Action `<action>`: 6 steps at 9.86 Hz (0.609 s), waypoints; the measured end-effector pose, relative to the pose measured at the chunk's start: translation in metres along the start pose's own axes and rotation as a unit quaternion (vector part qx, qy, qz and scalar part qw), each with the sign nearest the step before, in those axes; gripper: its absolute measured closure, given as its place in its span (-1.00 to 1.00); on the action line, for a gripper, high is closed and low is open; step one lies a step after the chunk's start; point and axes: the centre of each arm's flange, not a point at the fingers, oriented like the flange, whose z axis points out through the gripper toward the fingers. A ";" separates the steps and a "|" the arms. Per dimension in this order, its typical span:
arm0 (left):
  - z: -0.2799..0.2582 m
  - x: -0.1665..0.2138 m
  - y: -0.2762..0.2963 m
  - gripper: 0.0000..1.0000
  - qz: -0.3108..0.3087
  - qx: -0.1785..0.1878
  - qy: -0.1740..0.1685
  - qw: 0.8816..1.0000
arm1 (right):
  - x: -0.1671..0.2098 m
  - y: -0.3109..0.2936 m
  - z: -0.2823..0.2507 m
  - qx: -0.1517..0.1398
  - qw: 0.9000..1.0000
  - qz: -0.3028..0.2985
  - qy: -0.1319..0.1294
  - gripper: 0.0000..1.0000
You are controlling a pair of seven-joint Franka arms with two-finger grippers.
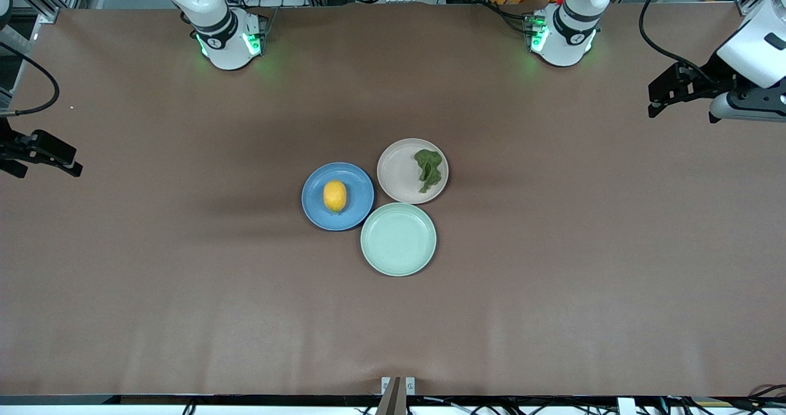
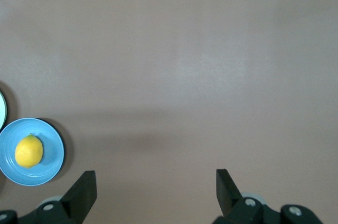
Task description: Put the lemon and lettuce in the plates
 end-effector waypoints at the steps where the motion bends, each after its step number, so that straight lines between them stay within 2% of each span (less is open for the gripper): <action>1: 0.000 0.000 0.000 -1.00 0.000 0.000 0.000 1.000 | 0.000 0.000 0.000 0.000 1.000 0.000 0.000 -1.00; 6: 0.000 0.000 0.000 -1.00 0.000 0.000 0.000 1.000 | 0.000 0.002 0.000 -0.011 1.000 -0.002 0.000 -1.00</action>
